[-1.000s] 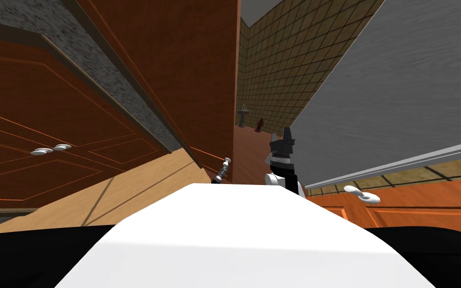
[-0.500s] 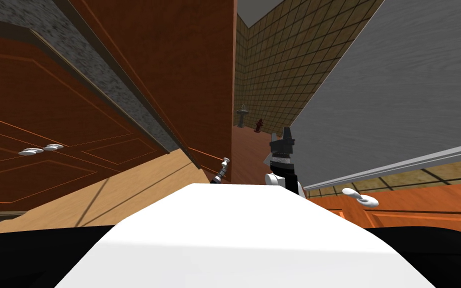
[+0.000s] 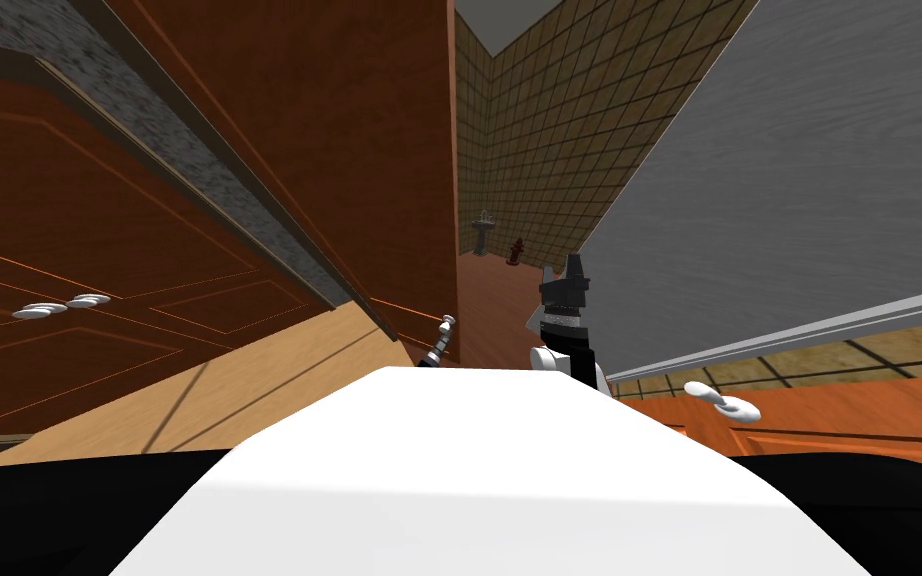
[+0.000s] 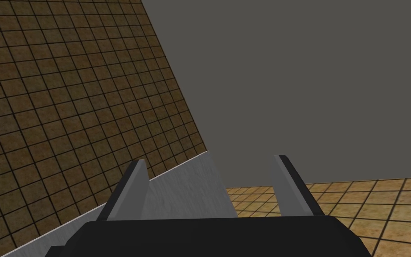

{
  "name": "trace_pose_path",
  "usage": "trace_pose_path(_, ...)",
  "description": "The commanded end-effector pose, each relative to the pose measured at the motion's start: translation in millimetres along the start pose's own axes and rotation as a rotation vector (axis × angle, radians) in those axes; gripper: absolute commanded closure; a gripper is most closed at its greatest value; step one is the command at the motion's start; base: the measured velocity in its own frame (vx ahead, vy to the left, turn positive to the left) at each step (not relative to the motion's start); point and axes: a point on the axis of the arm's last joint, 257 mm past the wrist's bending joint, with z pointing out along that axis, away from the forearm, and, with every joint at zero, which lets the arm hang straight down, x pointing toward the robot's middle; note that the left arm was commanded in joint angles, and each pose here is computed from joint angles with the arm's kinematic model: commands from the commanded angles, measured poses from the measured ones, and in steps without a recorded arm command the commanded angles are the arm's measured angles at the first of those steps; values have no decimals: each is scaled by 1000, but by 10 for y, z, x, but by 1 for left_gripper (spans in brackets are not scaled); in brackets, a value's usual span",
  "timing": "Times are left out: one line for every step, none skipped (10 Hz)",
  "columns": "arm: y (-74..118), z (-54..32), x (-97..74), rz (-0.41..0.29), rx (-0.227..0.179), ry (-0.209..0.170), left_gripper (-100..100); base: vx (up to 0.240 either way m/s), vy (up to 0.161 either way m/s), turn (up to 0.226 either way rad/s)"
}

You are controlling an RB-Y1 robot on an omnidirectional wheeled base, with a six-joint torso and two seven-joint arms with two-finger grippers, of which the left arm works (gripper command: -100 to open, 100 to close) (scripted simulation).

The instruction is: Push the door open

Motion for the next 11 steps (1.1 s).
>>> trace_pose_path(79,-62,-190,-53,-15,-31,100,59,-81,-41)
trace_pose_path(79,-62,-190,-65,-15,-31,100,48,-54,22)
trace_pose_path(102,-87,-241,-109,-17,-41,100,52,-45,-12)
trace_pose_path(102,-87,-241,-109,-17,-41,100,45,-37,-14)
trace_pose_path(124,-112,-292,-153,-18,-52,100,31,-48,-17)
trace_pose_path(150,-142,-352,-186,-19,-64,100,43,-73,-35)
trace_pose_path(150,-142,-352,-201,-19,-64,100,46,-56,-4)
trace_pose_path(176,-172,-412,-242,-20,-76,100,45,-53,-15)
trace_pose_path(176,-172,-412,-249,-20,-76,100,49,-46,-22)
trace_pose_path(202,-203,-472,-296,-20,-89,100,71,-59,-18)
trace_pose_path(229,-236,-535,-332,-20,-102,100,84,-73,-26)
